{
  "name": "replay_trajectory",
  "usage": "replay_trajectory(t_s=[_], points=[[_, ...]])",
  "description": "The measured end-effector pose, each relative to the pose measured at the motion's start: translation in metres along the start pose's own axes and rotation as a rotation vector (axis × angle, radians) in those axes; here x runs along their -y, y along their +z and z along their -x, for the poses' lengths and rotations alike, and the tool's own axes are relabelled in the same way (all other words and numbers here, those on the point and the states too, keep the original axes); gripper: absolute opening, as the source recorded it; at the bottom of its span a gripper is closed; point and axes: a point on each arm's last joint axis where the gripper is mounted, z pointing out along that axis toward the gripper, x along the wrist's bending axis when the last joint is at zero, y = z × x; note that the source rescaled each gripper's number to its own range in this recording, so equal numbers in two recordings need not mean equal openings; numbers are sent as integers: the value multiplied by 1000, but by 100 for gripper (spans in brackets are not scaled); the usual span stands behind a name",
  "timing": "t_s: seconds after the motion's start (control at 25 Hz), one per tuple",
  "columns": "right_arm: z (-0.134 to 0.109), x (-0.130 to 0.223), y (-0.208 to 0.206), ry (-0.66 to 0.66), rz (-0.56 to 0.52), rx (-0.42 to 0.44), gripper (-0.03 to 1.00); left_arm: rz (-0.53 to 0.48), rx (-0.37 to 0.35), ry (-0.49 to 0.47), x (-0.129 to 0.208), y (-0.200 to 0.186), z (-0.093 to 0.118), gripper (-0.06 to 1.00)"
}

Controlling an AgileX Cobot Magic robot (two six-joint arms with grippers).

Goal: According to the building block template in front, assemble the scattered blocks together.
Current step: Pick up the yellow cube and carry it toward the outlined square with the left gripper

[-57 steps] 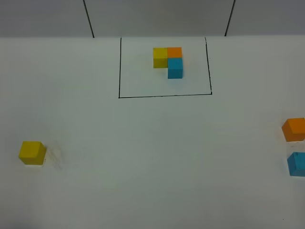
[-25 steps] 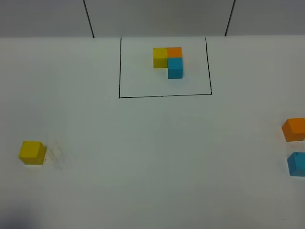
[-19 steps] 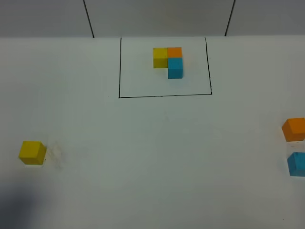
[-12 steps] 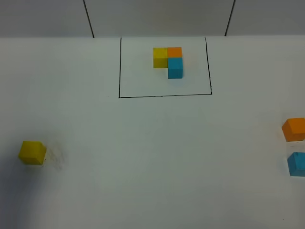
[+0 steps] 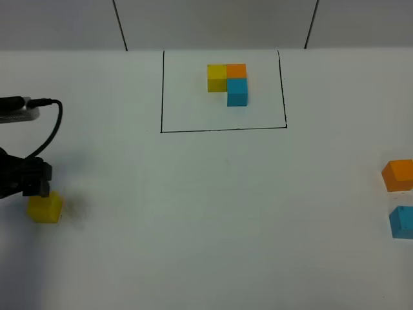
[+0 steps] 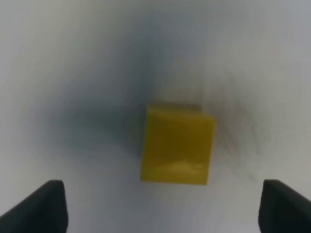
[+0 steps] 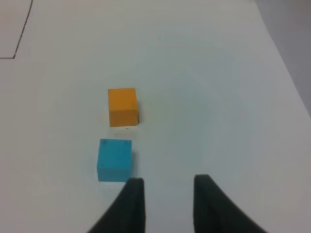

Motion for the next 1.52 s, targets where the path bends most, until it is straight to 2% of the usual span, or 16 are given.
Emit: replay_trajectory(t_s=[0.2, 0.36, 0.64, 1.08, 1.44, 1.52], points=[[0, 0, 0, 1, 0, 2, 0, -62, 54, 19, -4, 32, 4, 68], [0, 0, 0, 1, 0, 2, 0, -83, 52, 26, -6, 44, 4, 68], [0, 0, 0, 1, 0, 2, 0, -39, 47, 31, -10, 46, 4, 68], [0, 0, 0, 1, 0, 2, 0, -41, 23, 68, -10, 47, 1, 68], [0, 0, 0, 1, 0, 2, 0, -133, 19, 63, -6, 73, -1, 68], [0, 0, 0, 1, 0, 2, 0, -134, 19, 61, -6, 75, -1, 62]])
